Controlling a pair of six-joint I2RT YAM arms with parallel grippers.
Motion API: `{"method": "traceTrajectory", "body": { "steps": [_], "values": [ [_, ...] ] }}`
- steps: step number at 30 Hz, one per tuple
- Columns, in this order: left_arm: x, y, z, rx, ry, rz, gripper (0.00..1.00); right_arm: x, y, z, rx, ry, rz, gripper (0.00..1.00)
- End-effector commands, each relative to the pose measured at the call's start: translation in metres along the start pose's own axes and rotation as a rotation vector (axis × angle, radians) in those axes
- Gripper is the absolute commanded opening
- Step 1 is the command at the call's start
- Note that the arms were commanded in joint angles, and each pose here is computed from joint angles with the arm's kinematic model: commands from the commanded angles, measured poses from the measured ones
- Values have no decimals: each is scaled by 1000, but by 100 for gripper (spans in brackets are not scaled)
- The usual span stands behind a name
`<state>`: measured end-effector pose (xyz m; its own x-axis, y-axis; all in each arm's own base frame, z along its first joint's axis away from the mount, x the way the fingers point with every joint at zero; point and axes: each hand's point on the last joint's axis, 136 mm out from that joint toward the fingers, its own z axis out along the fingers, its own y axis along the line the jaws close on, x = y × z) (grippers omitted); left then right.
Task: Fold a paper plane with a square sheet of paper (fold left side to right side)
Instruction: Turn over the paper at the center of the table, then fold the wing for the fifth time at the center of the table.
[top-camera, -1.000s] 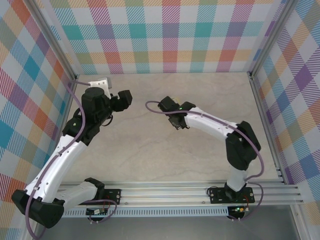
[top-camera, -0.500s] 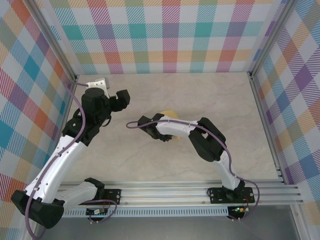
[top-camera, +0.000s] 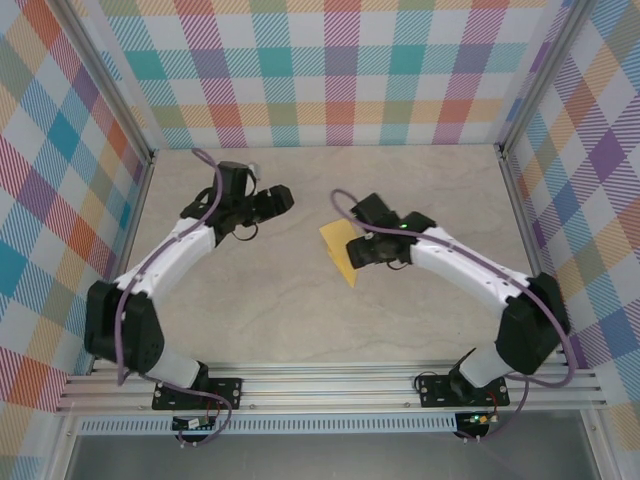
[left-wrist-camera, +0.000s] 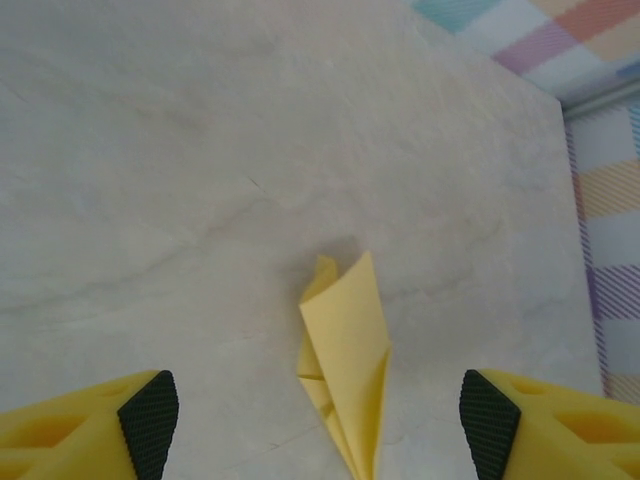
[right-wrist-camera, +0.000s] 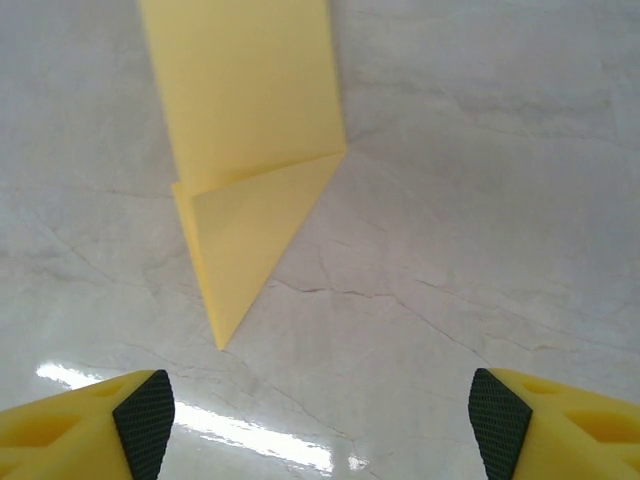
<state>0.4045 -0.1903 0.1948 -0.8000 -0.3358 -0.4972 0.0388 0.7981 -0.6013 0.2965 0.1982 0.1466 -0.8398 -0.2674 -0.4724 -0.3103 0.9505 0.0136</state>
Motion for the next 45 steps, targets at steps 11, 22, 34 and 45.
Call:
{"method": "traceTrajectory", "body": {
  "steps": [11,22,34,45],
  "values": [
    [79,-39,138,262,347,-80,61,7,-21,22,-552,-14,468,87],
    [103,-40,160,254,405,-48,13,9,-26,38,-679,0,473,84],
    [109,-75,93,514,402,168,0,-25,-20,60,-888,-66,334,68],
    [118,-82,74,589,434,207,0,-31,-3,62,-1107,-52,287,60]
  ]
}}
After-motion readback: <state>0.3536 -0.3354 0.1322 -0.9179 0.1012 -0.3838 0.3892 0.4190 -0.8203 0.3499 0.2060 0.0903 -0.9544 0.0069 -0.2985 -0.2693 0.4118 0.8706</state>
